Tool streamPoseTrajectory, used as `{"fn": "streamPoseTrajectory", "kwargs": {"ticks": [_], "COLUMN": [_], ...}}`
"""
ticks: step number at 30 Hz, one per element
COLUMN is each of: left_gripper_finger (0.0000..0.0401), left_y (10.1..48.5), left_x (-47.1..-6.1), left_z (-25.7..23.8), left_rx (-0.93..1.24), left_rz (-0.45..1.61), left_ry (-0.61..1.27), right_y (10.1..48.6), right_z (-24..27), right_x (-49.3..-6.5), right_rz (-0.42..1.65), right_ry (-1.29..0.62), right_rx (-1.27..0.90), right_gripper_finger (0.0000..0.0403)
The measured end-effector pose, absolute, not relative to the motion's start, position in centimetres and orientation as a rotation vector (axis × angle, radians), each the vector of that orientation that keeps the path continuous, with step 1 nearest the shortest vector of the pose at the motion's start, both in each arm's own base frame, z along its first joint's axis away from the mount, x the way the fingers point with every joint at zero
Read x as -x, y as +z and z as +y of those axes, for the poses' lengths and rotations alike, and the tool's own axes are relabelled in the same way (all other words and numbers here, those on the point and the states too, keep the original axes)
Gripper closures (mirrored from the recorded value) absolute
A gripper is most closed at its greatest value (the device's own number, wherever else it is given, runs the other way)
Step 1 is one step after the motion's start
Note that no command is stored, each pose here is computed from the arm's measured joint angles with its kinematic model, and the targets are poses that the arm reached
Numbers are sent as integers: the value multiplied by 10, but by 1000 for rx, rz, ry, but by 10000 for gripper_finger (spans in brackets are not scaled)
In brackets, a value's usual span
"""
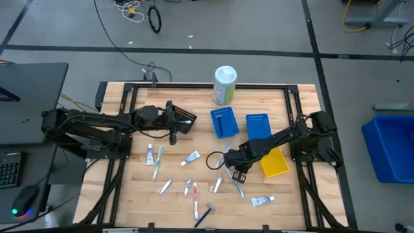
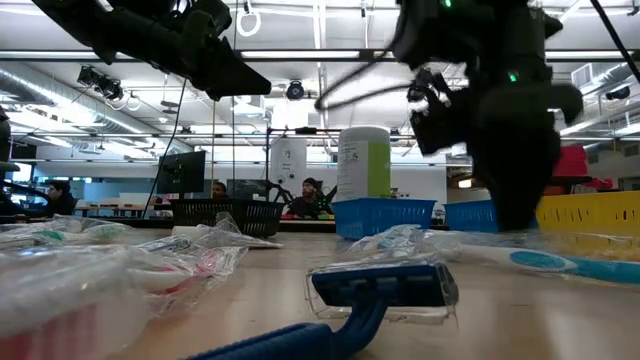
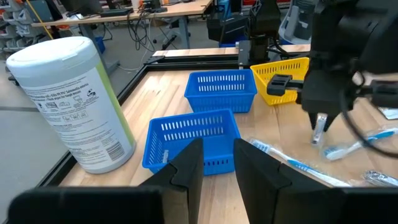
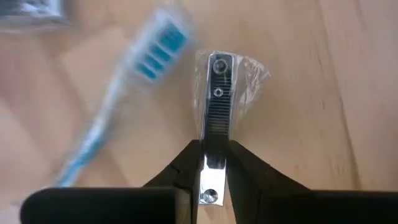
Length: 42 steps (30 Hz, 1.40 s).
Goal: Pick & Place Travel size toiletries
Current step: Put the nail cutter into the right blue basket, then put the blue toothbrush into the yellow basket
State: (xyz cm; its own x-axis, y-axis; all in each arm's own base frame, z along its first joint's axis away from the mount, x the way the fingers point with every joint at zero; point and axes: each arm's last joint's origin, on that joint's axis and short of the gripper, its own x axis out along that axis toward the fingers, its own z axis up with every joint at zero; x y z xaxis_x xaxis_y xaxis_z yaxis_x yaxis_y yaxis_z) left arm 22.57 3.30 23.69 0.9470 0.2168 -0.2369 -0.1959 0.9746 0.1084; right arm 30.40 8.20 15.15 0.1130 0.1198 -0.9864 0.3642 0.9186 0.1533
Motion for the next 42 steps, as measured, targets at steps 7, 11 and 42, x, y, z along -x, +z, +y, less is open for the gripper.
{"fn": "streamPoseTrajectory", "kwargs": {"ticks": [7,11,42], "left_gripper_finger": [305,305,305], "left_y": [237,237,236], "left_x": [-226,-226,-225], "left_z": [33,33,33], "left_rx": [-84,-84,-91], "left_rz": [250,252,262], "left_ry": [211,211,209], "right_y": [220,256,193], "right_z": [71,53,-21], "right_x": [-317,-305,-232], "right_rz": [1311,1252,1356], "right_ry": [-195,-365,-978], "right_rx": [-271,-124,-415], "right_gripper_finger": [339,339,236]}}
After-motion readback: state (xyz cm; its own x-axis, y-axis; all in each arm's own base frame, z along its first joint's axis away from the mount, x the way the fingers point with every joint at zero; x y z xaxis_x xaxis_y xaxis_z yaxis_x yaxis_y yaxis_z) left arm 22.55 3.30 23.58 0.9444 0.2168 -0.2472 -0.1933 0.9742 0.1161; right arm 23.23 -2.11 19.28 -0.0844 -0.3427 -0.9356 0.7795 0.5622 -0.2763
